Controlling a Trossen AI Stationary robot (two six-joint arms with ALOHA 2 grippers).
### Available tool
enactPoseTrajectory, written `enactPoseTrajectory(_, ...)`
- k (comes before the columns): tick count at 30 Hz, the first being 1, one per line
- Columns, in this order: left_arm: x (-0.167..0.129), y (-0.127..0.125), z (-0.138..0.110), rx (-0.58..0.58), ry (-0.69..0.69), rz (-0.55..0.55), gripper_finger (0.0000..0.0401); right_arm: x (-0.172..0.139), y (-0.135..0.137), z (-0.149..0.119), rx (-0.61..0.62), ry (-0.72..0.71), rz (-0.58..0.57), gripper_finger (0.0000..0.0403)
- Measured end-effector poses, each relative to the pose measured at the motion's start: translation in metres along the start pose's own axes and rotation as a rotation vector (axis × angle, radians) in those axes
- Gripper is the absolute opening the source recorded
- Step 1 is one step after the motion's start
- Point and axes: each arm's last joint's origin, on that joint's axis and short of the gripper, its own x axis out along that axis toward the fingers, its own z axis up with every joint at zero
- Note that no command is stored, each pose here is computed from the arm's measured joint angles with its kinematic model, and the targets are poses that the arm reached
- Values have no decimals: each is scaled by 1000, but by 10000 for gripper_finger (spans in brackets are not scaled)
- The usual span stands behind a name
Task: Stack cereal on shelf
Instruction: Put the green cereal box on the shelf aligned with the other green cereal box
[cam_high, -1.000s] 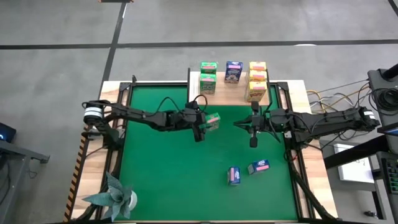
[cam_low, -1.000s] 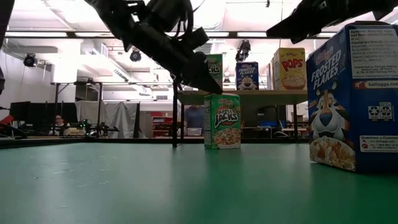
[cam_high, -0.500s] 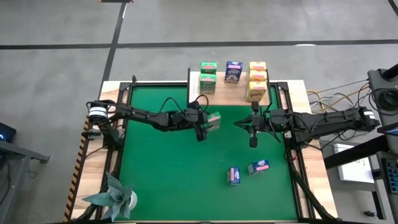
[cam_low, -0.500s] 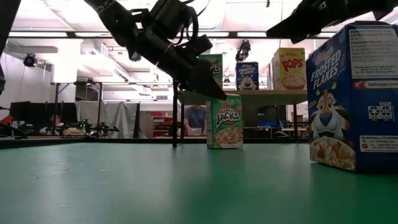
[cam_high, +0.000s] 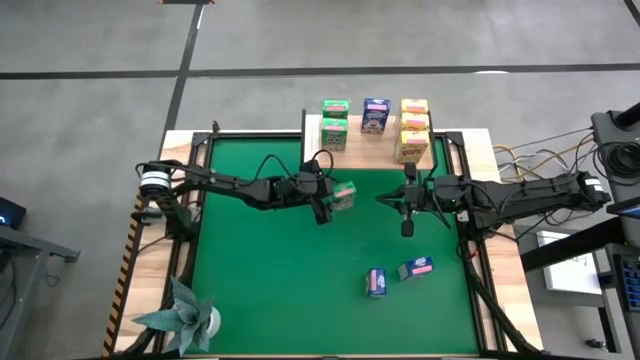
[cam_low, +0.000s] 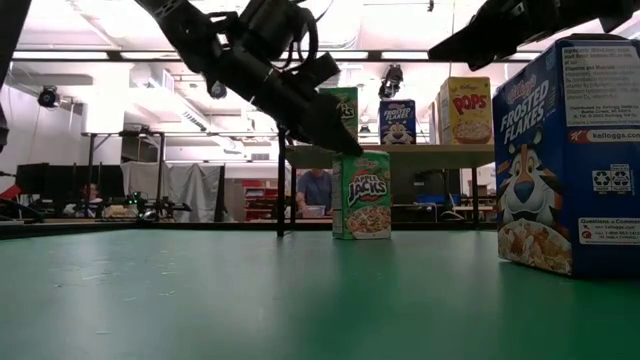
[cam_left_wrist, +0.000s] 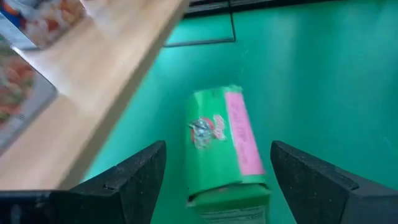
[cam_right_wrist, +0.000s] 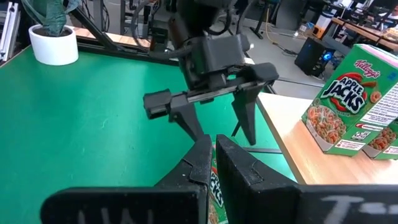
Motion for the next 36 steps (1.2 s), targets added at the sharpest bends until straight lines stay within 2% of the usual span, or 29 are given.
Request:
enactPoseTrajectory(12, 7, -2, -8, 5, 25, -2, 269, 0, 0, 0, 0, 1, 0, 13)
enactPoseTrajectory(24, 7, -2, -8, -2, 25, 0, 197, 0, 0, 0, 0, 0, 0, 13)
enactPoseTrajectory(36, 3, -10, -5, 16, 17, -16, 171, 0, 0, 0, -1, 0, 0, 13)
